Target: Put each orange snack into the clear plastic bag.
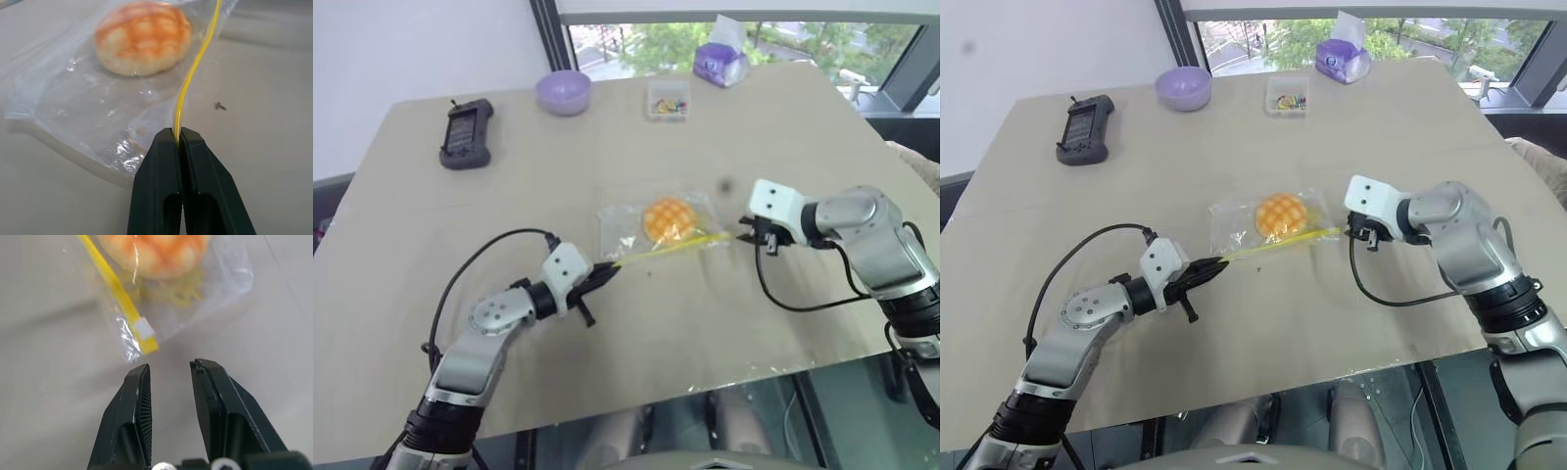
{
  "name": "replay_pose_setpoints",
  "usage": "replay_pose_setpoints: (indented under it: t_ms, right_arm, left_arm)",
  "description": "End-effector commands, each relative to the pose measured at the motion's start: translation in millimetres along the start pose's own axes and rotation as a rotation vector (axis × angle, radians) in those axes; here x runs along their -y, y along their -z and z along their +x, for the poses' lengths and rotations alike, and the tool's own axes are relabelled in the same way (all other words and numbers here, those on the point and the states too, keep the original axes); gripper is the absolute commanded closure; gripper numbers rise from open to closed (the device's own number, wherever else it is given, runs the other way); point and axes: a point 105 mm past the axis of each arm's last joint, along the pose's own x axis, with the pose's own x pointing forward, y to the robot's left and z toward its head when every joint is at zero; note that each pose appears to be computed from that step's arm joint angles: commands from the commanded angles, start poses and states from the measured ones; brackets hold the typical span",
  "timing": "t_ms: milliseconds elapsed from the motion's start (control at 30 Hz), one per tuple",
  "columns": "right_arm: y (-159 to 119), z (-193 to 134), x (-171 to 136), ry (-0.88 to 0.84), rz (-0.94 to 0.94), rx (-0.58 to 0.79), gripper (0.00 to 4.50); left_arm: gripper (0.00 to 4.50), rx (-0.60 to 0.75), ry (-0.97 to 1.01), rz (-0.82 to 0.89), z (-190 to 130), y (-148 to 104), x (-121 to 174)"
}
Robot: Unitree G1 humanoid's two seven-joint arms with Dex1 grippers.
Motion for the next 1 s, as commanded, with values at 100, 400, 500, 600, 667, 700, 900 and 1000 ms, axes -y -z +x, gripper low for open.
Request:
replay_pose_setpoints:
  t_ms: [100,400,500,600,667,700,900,1000]
  right_arm:
    - [-17,-6,-2,-0.013,0.038,0.086,3.08]
    - [-20,0,0,-0.012,0.095,0.117,3.08]
    - [-21,1,-1,-0.014,0.098,0.121,3.08]
    - [-22,3,-2,-0.019,0.092,0.130,3.08]
    - [-23,4,-1,-0.016,0.084,0.132,3.08]
    - [-24,4,-1,-0.016,0.080,0.135,3.08]
    - [-28,10,-9,-0.059,0.044,0.152,3.08]
    - [-29,13,-11,-0.069,0.033,0.153,3.08]
  left_arm:
    - [4.50,0.029,0.009,0.034,-1,-8,4]
    - [4.50,0.015,0.025,0.036,-6,-3,8]
    - [4.50,0.015,0.021,0.034,-6,-3,9]
    - [4.50,0.016,0.020,0.032,-6,-2,10]
    - [4.50,0.014,0.020,0.033,-6,-2,11]
    - [4.50,0.013,0.021,0.033,-6,-2,11]
    - [4.50,0.012,0.020,0.032,-6,-1,11]
    - [4.50,0.013,0.019,0.032,-6,-2,11]
